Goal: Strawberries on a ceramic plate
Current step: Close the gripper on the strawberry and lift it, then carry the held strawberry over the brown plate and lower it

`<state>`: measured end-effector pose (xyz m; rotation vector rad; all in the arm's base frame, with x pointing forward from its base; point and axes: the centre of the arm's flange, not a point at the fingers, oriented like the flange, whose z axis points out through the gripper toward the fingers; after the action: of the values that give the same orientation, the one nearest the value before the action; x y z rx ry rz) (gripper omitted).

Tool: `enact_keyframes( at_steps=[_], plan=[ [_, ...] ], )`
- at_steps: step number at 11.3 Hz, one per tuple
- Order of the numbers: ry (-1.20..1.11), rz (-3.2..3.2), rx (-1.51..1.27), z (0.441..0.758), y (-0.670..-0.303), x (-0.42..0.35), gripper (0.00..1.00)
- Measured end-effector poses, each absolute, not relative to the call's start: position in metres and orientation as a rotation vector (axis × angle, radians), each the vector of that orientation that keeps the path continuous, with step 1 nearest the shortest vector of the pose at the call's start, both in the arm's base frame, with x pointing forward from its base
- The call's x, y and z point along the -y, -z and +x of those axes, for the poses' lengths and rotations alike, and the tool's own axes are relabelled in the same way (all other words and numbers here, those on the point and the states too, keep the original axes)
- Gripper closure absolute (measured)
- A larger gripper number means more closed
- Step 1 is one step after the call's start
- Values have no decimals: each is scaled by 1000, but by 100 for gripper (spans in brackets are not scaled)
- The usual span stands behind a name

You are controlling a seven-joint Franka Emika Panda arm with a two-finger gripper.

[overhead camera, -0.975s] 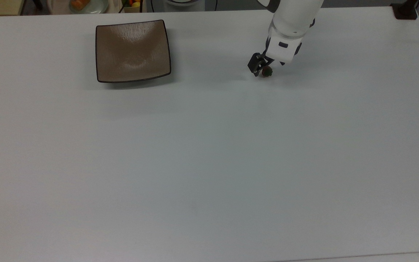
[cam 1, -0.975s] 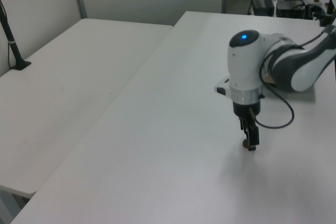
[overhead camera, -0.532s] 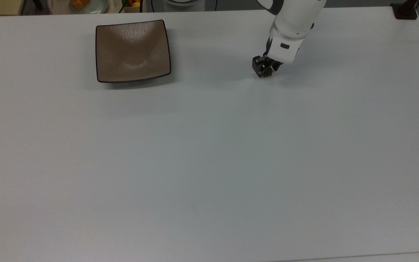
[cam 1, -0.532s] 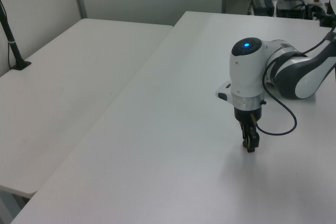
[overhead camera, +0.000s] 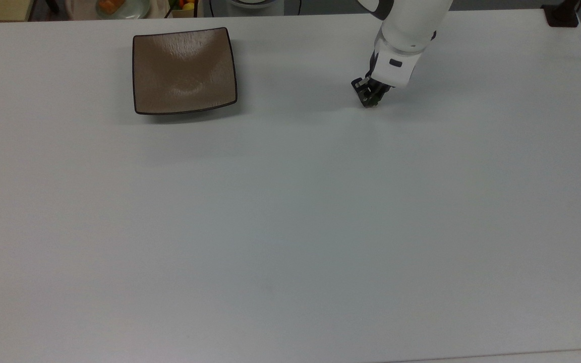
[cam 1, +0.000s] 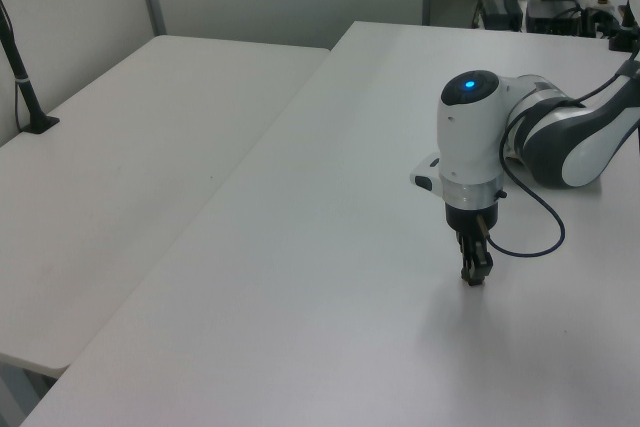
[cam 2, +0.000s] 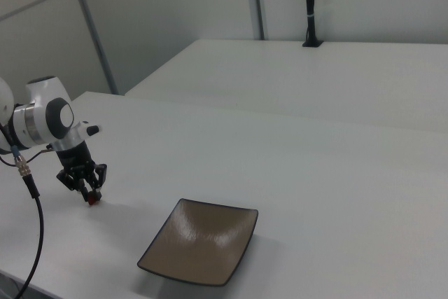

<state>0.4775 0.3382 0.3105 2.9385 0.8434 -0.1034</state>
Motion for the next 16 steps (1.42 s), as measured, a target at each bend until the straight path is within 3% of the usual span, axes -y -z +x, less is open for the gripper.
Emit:
enact_keyframes(
  at_steps=[3, 8, 13, 16],
  plan=[
    [17, 2961, -802, 493, -344, -335, 69],
    [-63, 3058, -516, 543, -460, -276, 69],
    [-29, 3084, -504, 553, -539, -192, 69],
    [60, 3052, -630, 551, -557, -135, 69]
  ],
)
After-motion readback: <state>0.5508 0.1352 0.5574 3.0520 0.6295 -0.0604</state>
